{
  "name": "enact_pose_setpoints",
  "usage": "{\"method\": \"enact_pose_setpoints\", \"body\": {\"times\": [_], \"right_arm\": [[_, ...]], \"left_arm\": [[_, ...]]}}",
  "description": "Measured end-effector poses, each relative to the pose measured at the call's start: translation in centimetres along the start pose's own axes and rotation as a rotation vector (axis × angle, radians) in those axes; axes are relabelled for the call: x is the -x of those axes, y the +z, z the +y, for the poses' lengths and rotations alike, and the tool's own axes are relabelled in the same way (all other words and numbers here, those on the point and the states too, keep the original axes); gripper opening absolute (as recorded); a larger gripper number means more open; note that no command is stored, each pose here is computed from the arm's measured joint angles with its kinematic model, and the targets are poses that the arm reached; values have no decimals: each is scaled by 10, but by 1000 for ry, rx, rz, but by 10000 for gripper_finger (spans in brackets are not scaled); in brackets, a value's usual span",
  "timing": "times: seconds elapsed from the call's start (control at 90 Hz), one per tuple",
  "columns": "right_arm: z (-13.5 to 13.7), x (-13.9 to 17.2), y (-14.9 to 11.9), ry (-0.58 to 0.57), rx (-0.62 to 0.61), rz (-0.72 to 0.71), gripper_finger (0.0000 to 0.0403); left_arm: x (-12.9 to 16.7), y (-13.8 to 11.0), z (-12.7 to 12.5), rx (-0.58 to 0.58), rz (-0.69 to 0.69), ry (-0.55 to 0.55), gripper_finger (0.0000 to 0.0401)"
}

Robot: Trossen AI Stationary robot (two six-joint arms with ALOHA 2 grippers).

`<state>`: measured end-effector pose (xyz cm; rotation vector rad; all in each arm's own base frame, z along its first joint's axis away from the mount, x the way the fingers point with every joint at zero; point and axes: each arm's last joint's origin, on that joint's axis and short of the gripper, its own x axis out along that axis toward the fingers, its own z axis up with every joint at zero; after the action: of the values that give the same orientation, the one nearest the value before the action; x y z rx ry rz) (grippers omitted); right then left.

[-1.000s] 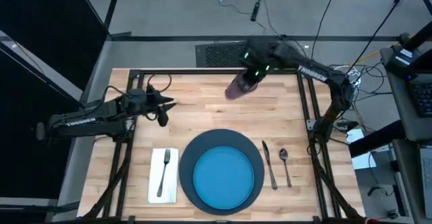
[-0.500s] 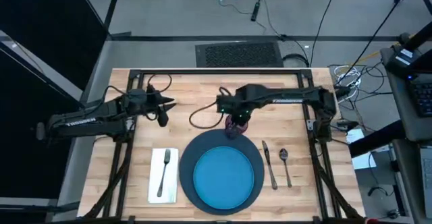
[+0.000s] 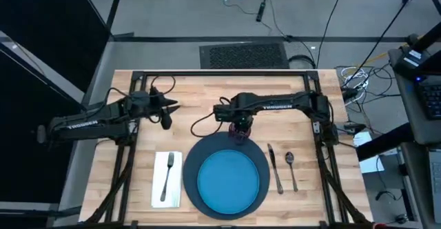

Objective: Set table place
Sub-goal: Put the violet cup to the blue table mat on the table

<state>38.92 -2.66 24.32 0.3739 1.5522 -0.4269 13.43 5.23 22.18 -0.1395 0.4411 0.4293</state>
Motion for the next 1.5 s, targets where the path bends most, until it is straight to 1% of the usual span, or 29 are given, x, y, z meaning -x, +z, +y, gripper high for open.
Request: {"method": "enact_pose_setpoints", "body": {"times": [0.167, 0.3, 0.7, 0.789, 1.033, 1.089, 1.167, 1.289, 1.344, 1.5], "right_arm": [[0, 0, 1, 3, -4, -6, 0], [1, 0, 3, 9, 16, -34, 0], [-12, -3, 5, -21, 48, -4, 0], [-16, -9, 1, -30, 50, 21, 0], [-28, -12, -13, 9, 50, -50, 0], [-34, -10, -19, 18, 34, -81, 0], [-46, -5, -28, 30, -20, -121, 0], [-61, -9, -39, 47, -108, -132, 0], [-60, -10, -39, 77, -115, -137, 0], [-52, -13, -36, 108, -98, -161, 0]], "left_arm": [[0, 0, 0, -1, 2, 0, 97], [0, -1, 0, -1, 7, 0, 97], [0, -3, 0, -2, 31, 2, 97], [0, -3, 0, -2, 35, 2, 97], [0, -5, 0, -2, 49, 2, 97], [0, -5, 0, -2, 51, 2, 97], [0, -5, 0, -2, 51, 0, 97], [0, -5, 0, -2, 52, -1, 97], [0, -5, 0, -1, 51, -1, 97], [0, -5, 0, -1, 50, -1, 97]]}}
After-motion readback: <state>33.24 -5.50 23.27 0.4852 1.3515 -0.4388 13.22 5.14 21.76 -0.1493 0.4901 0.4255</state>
